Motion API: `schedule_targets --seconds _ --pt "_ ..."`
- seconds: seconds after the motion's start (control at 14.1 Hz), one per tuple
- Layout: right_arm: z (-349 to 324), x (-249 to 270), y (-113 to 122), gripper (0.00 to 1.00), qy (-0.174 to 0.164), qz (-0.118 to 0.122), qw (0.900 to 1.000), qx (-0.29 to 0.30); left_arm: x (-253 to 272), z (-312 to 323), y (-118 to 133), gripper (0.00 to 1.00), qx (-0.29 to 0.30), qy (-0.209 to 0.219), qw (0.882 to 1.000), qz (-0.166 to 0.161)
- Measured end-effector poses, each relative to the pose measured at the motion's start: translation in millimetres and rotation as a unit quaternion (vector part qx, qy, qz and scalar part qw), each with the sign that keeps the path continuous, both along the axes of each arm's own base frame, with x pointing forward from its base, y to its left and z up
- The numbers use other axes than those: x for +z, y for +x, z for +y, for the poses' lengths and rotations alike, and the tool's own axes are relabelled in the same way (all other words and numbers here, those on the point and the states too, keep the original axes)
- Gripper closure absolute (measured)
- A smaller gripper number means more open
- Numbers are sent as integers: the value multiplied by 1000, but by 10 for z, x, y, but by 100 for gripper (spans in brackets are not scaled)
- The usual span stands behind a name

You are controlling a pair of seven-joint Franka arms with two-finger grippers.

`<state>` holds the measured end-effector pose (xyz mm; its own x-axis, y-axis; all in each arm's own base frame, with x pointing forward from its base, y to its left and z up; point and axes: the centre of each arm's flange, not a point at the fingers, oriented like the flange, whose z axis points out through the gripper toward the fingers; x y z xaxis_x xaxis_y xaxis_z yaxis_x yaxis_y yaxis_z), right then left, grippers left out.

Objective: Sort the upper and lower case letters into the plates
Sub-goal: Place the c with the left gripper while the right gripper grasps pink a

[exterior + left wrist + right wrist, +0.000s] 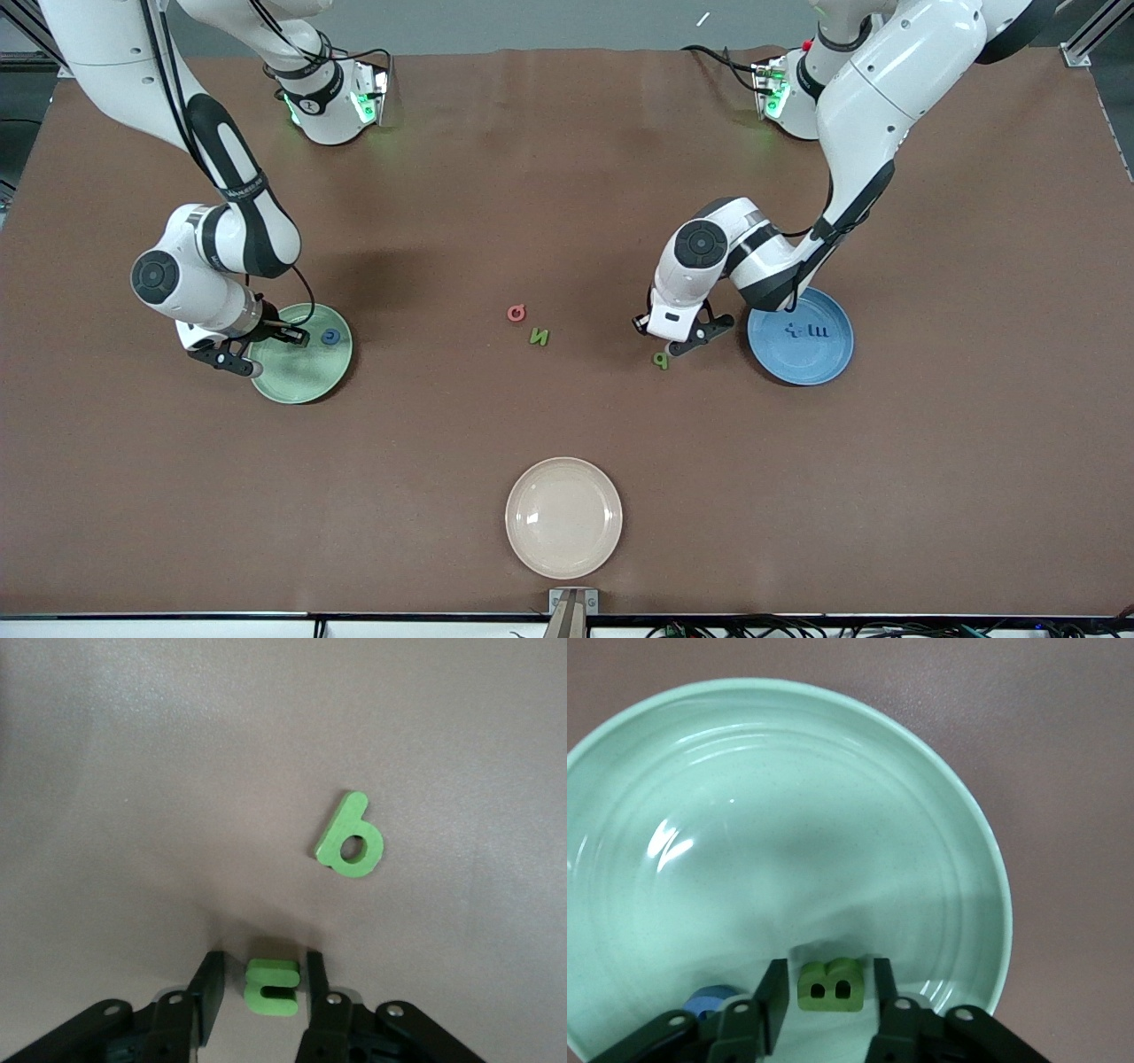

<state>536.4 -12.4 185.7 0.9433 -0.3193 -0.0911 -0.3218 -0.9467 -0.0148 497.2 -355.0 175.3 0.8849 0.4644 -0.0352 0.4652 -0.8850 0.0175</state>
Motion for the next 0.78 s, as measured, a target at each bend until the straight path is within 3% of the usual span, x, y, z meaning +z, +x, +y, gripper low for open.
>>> schedule_targets --seconds 0.21,0.35,0.5,0.78 --pt "108 224 133 20 10 31 999 -12 14 -14 12 74 -1 -1 1000 -2" --pt "438 592 319 1 13 41 998 -45 24 -36 12 73 -2 -2 1000 -4" --pt "1130 864 399 0 7 29 996 -80 53 -15 59 73 -8 0 1000 -8" --pt "2552 868 167 0 1 4 993 -119 381 203 238 73 -81 47 996 -7"
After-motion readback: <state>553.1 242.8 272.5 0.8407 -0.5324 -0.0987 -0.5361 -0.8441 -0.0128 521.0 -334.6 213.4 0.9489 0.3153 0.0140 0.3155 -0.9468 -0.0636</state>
